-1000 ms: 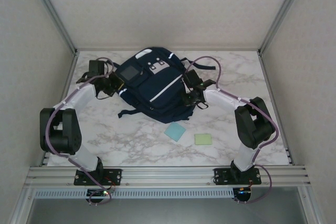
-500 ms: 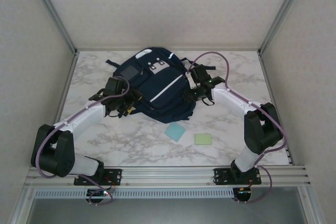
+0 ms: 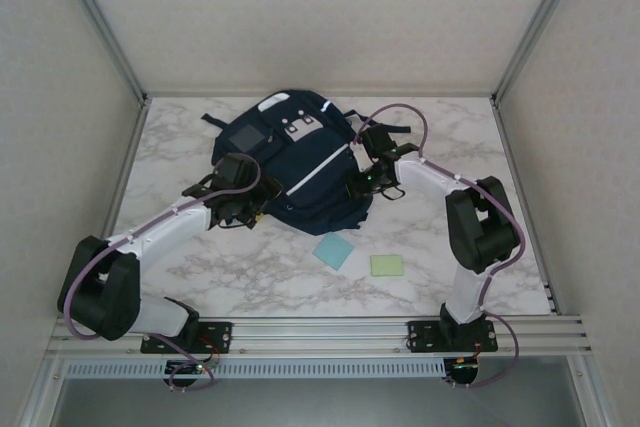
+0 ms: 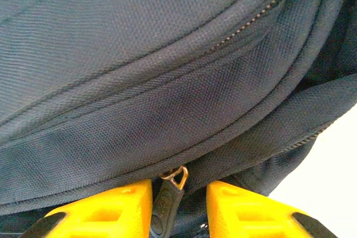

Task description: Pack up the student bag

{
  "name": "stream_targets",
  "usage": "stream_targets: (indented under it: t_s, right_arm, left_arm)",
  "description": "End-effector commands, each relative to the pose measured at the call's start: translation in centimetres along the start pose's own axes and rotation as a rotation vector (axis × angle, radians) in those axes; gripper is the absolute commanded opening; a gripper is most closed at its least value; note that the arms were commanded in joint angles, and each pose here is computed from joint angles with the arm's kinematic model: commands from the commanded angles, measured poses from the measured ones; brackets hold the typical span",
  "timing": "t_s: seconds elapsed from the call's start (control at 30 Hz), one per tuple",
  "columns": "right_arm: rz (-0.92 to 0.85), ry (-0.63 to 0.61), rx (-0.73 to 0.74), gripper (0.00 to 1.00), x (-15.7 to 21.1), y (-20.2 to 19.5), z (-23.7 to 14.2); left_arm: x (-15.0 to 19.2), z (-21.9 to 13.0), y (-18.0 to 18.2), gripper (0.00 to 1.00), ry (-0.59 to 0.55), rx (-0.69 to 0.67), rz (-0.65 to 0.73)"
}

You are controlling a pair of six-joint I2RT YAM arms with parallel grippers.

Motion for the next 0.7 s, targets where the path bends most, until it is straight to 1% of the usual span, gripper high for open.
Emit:
stream_targets:
  t_s: [0.0, 0.13, 0.2, 0.27, 0.33, 0.37, 0.43, 0.47, 0.5, 0.6, 0.63, 0.67]
  right_arm:
    - [0.043, 0.033, -0.011, 0.32, 0.2, -0.1, 0.9]
    - [0.076, 0.031, -0.020, 0.23, 0.4, 0.0, 0.9]
    - [0.100, 0.041, -0.033, 0.22, 0.7, 0.1, 1.0]
    - [0.122, 0.050, -0.056, 0.22, 1.1, 0.5, 1.1]
    - [0.155, 0.052, -0.062, 0.20, 1.3, 0.5, 1.2]
    - [0.169, 0.053, -0.062, 0.17, 1.4, 0.5, 1.2]
    - [0.190, 0.057, -0.059, 0.07, 1.6, 0.5, 1.2]
    - [0.198, 0.055, -0.061, 0.02, 1.6, 0.5, 1.2]
    - [0.202, 0.053, -0.063, 0.00, 1.6, 0.6, 1.0]
    - [0.184, 0.048, -0.064, 0.00, 1.6, 0.7, 0.3]
    - [0.170, 0.051, -0.057, 0.00, 1.7, 0.7, 0.0]
    - [0.151, 0.051, -0.043, 0.00, 1.7, 0.5, -0.4]
  left_arm:
    - [0.9, -0.9, -1.9, 0.81, -0.008, 0.045, -0.006]
    - [2.2, 0.6, -2.3, 0.85, 0.015, 0.053, -0.010]
    - [2.1, 1.6, -2.9, 0.85, 0.005, 0.079, -0.037]
    - [1.6, 2.4, -3.7, 0.85, -0.028, 0.100, -0.038]
    - [0.8, 3.0, -4.1, 0.85, -0.077, 0.080, -0.008]
    - [0.5, 3.6, -4.0, 0.85, -0.095, 0.060, -0.002]
    - [0.0, 4.6, -4.3, 0.81, -0.117, 0.072, -0.001]
    - [-0.1, 5.2, -4.1, 0.77, -0.124, 0.064, -0.004]
    - [-0.3, 5.7, -3.9, 0.70, -0.130, 0.055, -0.004]
    - [-0.7, 6.9, -2.9, 0.46, -0.145, 0.011, 0.011]
    - [-0.9, 7.1, -2.4, 0.28, -0.146, -0.010, 0.014]
    - [-1.1, 7.2, -1.7, 0.00, -0.148, -0.039, 0.014]
Point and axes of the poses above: each hand's point on the last joint's axis, 136 mm out from that joint toward the fingers, its own z axis out along the fingers, its own y axis along the line the jaws close on, x = y × z, the point moved 1 cm from there along -z, back along the fingers, and after that the axes turned 5 degrees about z, right-handed, at the moved point
